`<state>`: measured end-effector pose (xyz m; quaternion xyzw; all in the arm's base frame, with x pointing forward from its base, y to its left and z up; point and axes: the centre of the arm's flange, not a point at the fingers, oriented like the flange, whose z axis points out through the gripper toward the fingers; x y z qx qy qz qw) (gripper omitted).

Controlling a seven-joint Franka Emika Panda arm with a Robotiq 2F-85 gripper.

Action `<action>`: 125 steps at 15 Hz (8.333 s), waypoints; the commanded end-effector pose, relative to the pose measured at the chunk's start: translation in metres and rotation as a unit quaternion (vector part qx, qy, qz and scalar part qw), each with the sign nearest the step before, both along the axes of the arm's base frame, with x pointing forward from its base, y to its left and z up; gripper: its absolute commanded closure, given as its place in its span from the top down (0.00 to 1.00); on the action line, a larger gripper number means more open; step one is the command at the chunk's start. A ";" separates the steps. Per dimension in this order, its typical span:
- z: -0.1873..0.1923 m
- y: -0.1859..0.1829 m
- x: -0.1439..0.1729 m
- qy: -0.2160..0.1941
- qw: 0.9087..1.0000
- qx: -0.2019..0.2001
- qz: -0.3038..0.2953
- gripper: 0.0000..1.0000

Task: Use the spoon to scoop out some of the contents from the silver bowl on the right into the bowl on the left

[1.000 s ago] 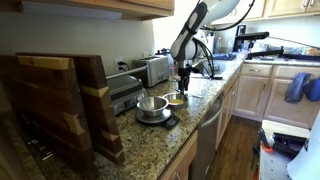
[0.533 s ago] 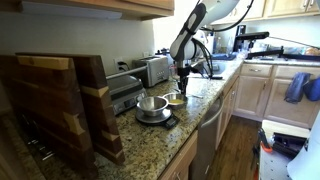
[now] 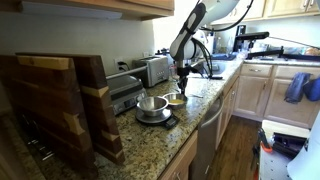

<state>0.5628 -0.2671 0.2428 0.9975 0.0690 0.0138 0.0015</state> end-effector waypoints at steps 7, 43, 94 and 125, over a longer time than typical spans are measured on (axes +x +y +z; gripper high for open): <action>0.056 0.008 -0.020 -0.010 1.000 0.025 -0.005 0.08; -0.003 0.008 0.000 0.002 1.000 -0.006 -0.005 0.06; 0.091 0.150 -0.030 0.223 0.941 -0.031 0.255 0.03; -0.026 0.248 0.008 0.384 0.777 -0.299 0.401 0.03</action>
